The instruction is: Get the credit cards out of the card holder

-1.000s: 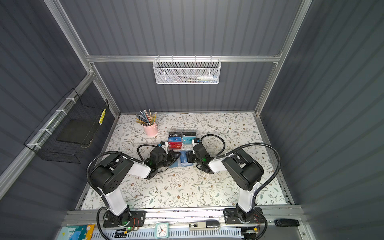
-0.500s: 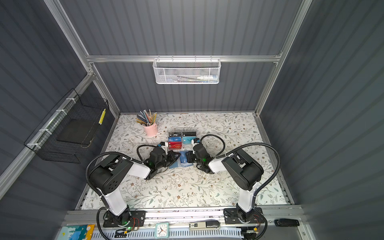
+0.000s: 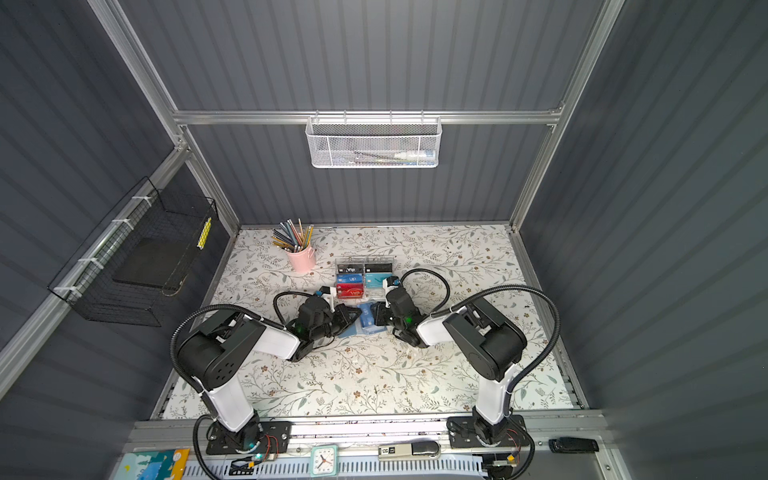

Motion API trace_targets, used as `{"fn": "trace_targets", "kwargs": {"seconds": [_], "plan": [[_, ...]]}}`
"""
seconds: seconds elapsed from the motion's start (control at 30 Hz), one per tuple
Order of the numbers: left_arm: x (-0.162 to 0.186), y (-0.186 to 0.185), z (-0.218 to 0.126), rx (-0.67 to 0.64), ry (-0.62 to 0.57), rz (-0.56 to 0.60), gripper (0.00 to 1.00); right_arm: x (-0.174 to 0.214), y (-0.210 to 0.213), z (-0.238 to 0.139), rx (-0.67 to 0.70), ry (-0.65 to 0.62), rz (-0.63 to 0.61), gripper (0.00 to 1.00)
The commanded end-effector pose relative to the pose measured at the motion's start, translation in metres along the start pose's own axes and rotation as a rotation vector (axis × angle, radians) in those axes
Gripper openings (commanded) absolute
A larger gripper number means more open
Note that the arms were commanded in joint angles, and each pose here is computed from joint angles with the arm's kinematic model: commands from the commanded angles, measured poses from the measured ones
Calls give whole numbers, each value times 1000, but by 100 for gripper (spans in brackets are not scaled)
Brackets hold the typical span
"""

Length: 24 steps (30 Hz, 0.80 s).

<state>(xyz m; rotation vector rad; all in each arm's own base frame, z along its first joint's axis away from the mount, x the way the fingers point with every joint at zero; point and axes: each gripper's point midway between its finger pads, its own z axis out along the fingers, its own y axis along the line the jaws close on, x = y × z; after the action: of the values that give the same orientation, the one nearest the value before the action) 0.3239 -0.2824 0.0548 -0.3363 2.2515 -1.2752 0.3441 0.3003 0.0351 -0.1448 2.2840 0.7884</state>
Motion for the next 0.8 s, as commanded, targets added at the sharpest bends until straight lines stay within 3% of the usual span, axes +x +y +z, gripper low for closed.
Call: {"fn": "trace_targets", "kwargs": {"seconds": [0.0, 0.77], "plan": [[-2, -17, -5, 57, -3, 40, 12, 121, -55, -14, 165, 407, 36, 29], [-1, -11, -13, 43, -7, 48, 2, 120, -52, -14, 159, 409, 34, 29]]}}
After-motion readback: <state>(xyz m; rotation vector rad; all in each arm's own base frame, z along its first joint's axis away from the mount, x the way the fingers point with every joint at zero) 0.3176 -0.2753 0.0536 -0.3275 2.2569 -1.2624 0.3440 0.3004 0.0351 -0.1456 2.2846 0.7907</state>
